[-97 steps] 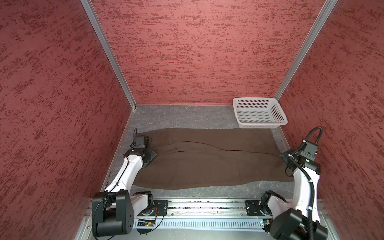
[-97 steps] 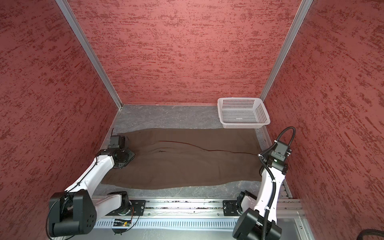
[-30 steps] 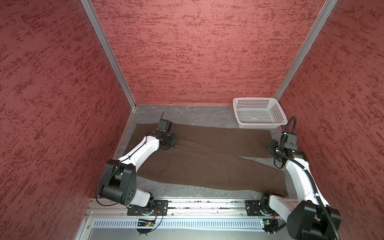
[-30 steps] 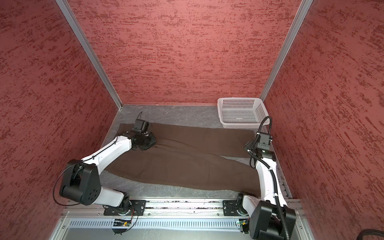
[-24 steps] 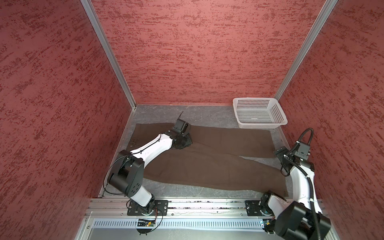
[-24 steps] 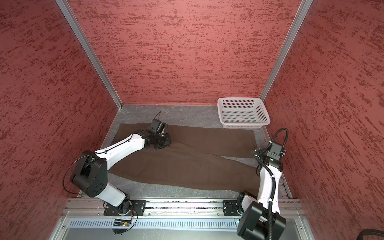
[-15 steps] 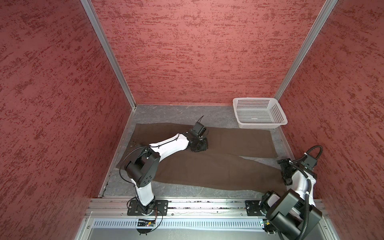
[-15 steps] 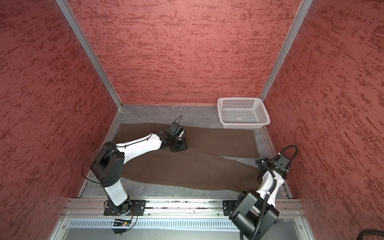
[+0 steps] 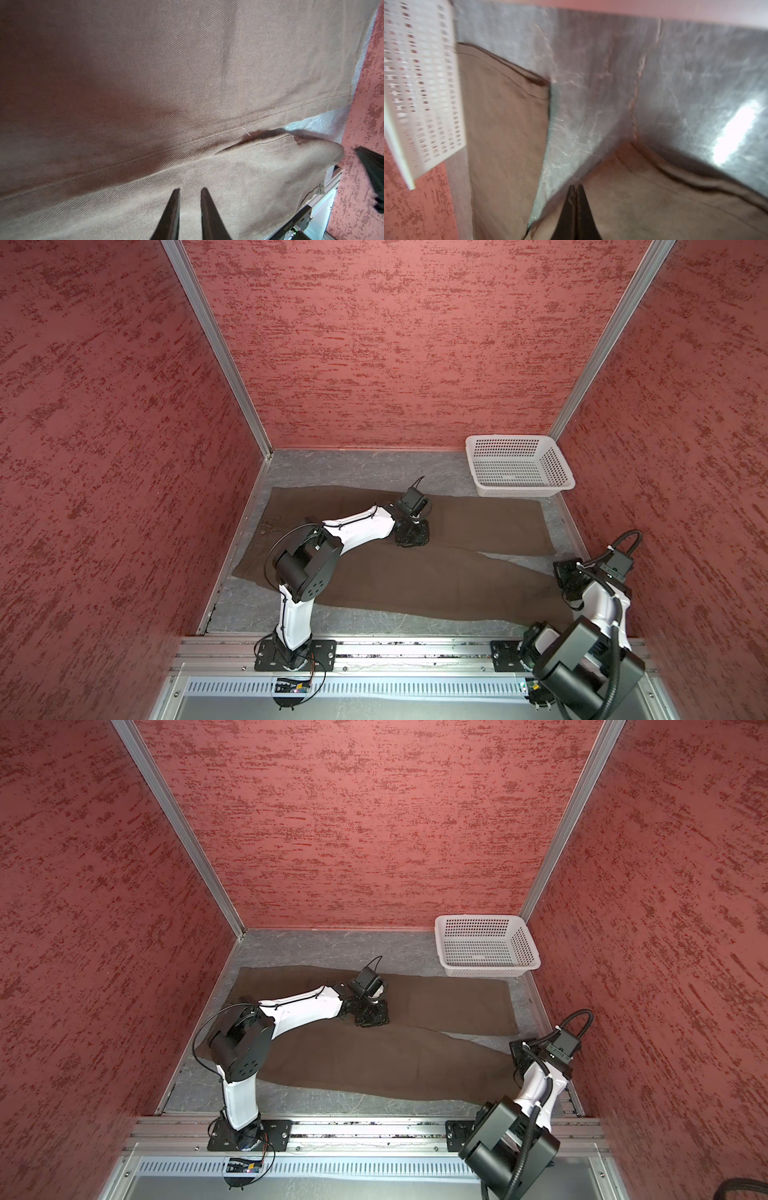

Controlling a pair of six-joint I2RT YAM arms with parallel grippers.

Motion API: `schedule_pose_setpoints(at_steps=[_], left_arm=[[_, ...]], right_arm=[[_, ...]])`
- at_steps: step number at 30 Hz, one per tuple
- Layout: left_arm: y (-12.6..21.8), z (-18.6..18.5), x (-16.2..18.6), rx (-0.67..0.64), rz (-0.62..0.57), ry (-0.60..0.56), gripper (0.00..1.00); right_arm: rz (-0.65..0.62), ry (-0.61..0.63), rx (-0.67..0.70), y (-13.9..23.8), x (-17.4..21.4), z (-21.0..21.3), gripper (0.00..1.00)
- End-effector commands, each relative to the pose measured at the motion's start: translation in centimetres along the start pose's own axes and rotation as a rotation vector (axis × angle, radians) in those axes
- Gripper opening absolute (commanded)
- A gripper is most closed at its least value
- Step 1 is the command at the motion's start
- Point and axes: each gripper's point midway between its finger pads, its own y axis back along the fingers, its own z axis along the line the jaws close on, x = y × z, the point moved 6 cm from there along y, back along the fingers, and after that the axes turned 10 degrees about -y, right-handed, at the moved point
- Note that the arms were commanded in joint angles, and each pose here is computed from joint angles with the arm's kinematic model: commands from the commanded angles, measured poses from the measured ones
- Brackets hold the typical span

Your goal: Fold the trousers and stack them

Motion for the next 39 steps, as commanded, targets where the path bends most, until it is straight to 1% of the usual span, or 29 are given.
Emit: schedule_pose_setpoints(at_steps=[1, 3, 4, 6, 8, 9, 11, 12, 14, 16, 19, 21, 23, 25, 26, 29, 31, 32, 36, 39], left_arm=[[-0.7, 0.2, -0.1, -0.014, 0.023, 0.018, 0.21], [-0.8, 0.0, -0.1, -0.002, 0.032, 0.019, 0.21], [-0.9, -0.1, -0.2, 0.002, 0.034, 0.015, 0.21], [-1.0, -0.2, -0.2, 0.005, 0.045, 0.009, 0.22], [-1.1, -0.3, -0.2, 0.002, 0.057, 0.0, 0.22], [-1.0, -0.3, -0.2, 0.002, 0.062, -0.004, 0.22], [-1.0, -0.1, 0.0, -0.003, 0.064, -0.009, 0.23], [-1.0, 0.0, 0.1, -0.005, 0.065, -0.008, 0.23], [-1.1, 0.4, 0.2, -0.008, 0.067, 0.002, 0.23], [-1.1, 0.5, 0.2, -0.001, 0.068, 0.011, 0.23], [-1.3, 0.9, 0.2, -0.004, 0.066, 0.02, 0.24], [-1.4, 1.1, 0.0, 0.002, 0.071, 0.031, 0.24], [-1.4, 1.0, -0.1, 0.007, 0.073, 0.033, 0.24], [-1.4, 1.1, -0.1, 0.004, 0.071, 0.03, 0.24], [-1.5, 1.1, -0.2, 0.002, 0.073, 0.032, 0.24], [-1.6, 1.2, -0.2, 0.001, 0.079, 0.037, 0.24], [-1.7, 1.2, -0.1, -0.002, 0.079, 0.038, 0.24], [-1.7, 1.3, -0.1, -0.004, 0.079, 0.041, 0.24], [-1.9, 0.9, -0.2, 0.009, 0.083, 0.05, 0.25], [-1.7, -0.5, -0.3, 0.013, 0.075, -0.002, 0.26]], right_arm=[[-0.102, 0.052, -0.02, 2.4, -1.2, 1.7, 0.0], [-0.16, 0.053, 0.045, 2.9, -1.6, 1.0, 0.0], [-0.183, 0.048, 0.076, 2.9, -1.8, 0.6, 0.02], [-0.221, 0.011, 0.139, 2.6, -2.1, -0.7, 0.24], [-0.231, -0.041, 0.152, 2.2, -2.3, -1.6, 0.44], [-0.236, -0.07, 0.152, 2.0, -2.4, -2.0, 0.53], [-0.244, -0.103, 0.152, 1.5, -2.5, -2.5, 0.63], [-0.241, -0.11, 0.151, 1.3, -2.5, -2.6, 0.66], [-0.234, -0.115, 0.159, 0.7, -2.5, -3.0, 0.77], [-0.211, -0.111, 0.158, 0.2, -2.3, -3.1, 0.78], [-0.13, -0.096, 0.099, -0.8, -1.6, -2.8, 0.74], [-0.069, -0.093, 0.06, -1.5, -1.0, -2.7, 0.68], [-0.019, -0.091, 0.009, -2.0, -0.4, -2.4, 0.59], [0.013, -0.088, -0.031, -2.1, 0.0, -2.0, 0.47], [0.024, -0.081, -0.054, -2.0, 0.0, -1.7, 0.4], [0.052, -0.058, -0.106, -1.4, 0.3, -0.5, 0.14], [0.057, -0.042, -0.116, -1.0, 0.5, 0.1, 0.02], [0.055, -0.027, -0.12, -0.7, 0.6, 0.5, 0.0], [0.009, 0.017, -0.106, 0.5, 0.6, 1.3, 0.0], [-0.056, 0.042, -0.093, 1.5, 0.0, 1.9, 0.0]])
